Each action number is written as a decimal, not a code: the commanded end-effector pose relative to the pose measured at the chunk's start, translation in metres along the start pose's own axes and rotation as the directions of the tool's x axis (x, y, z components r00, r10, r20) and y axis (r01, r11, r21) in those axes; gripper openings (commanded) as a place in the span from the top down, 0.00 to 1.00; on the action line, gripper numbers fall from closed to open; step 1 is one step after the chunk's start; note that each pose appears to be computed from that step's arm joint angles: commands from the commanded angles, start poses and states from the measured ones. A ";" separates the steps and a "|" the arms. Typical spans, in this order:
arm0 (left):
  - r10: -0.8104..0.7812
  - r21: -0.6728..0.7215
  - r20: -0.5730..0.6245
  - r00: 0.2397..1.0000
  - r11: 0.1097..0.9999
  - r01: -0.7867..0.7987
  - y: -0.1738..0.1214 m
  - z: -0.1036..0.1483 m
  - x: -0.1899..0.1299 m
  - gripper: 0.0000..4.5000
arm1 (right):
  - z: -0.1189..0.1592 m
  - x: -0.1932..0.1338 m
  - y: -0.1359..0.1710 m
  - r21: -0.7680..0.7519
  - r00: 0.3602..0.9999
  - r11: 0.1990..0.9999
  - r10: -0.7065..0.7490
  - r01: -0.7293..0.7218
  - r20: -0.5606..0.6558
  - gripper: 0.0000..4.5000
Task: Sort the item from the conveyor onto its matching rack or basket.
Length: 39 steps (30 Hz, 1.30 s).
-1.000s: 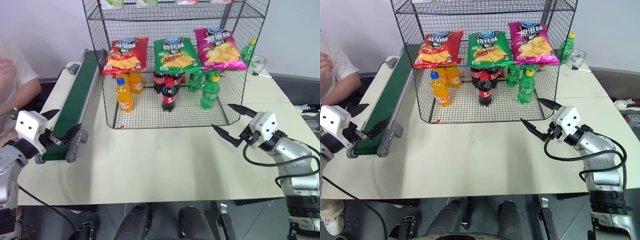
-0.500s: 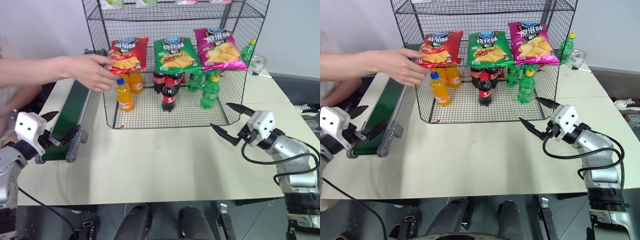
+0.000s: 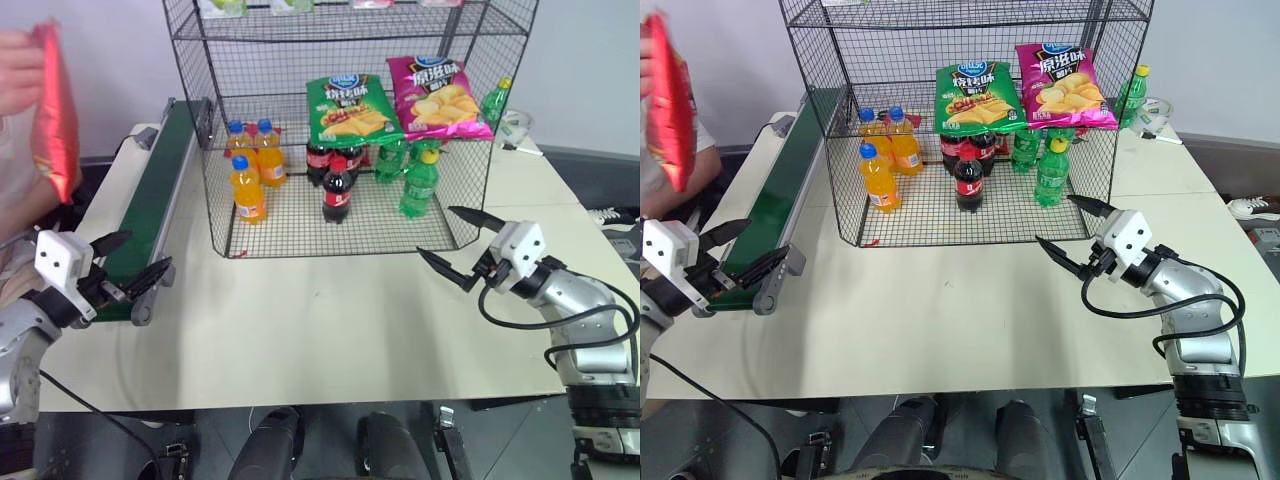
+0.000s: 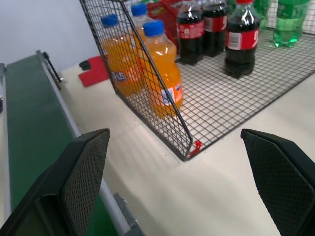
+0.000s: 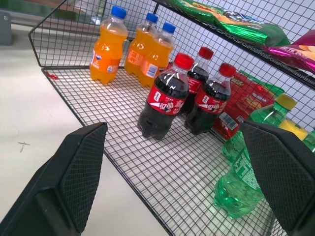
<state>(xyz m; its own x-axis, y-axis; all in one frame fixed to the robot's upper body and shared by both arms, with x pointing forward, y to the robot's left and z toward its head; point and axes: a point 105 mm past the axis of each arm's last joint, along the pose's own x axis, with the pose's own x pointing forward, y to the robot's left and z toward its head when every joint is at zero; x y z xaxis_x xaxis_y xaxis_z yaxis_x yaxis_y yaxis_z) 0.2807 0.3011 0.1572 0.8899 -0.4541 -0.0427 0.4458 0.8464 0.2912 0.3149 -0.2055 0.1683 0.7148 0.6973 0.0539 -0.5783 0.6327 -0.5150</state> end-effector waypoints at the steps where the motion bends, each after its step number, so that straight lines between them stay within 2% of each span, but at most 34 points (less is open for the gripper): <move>1: 0.055 0.098 0.030 0.998 0.994 -0.057 0.009 0.011 -0.002 0.01 | 0.009 0.005 -0.001 -0.026 0.999 1.000 0.001 0.000 0.040 0.00; 7: 0.048 0.083 0.051 0.998 0.995 -0.052 0.009 0.017 -0.006 0.01 | 0.009 0.009 -0.001 -0.024 0.999 1.000 0.008 -0.006 0.048 0.00; 12: 0.071 0.100 0.012 0.997 0.992 -0.072 0.011 0.008 -0.010 0.01 | 0.008 0.009 0.002 -0.015 0.999 1.000 0.027 -0.026 0.047 0.00; 32: 0.085 0.152 0.026 0.996 0.985 -0.088 0.007 0.007 -0.012 0.01 | 0.010 0.010 0.008 0.020 0.996 0.997 0.074 -0.075 0.054 0.00; 34: 0.113 0.179 0.033 0.993 0.977 -0.117 0.008 0.008 -0.013 0.01 | 0.016 0.015 0.025 0.091 0.984 0.983 0.152 -0.160 0.097 0.00; 37: 0.151 0.235 0.038 0.988 0.959 -0.156 0.007 0.005 -0.016 0.01 | 0.027 0.021 0.070 0.208 0.915 0.895 0.364 -0.396 0.174 0.00; 39: 0.168 0.241 0.036 0.985 0.955 -0.171 0.005 0.002 -0.020 0.01 | 0.027 0.024 0.089 0.231 0.878 0.848 0.443 -0.476 0.184 0.00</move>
<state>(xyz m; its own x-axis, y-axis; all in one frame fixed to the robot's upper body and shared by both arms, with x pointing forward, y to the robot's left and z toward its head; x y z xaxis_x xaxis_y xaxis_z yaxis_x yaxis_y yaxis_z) 0.2694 0.3106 0.1467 0.9420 -0.3355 -0.0080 0.3010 0.8342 0.4621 0.2803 -0.1356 0.1423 0.3759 0.9260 -0.0359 -0.8942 0.3523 -0.2762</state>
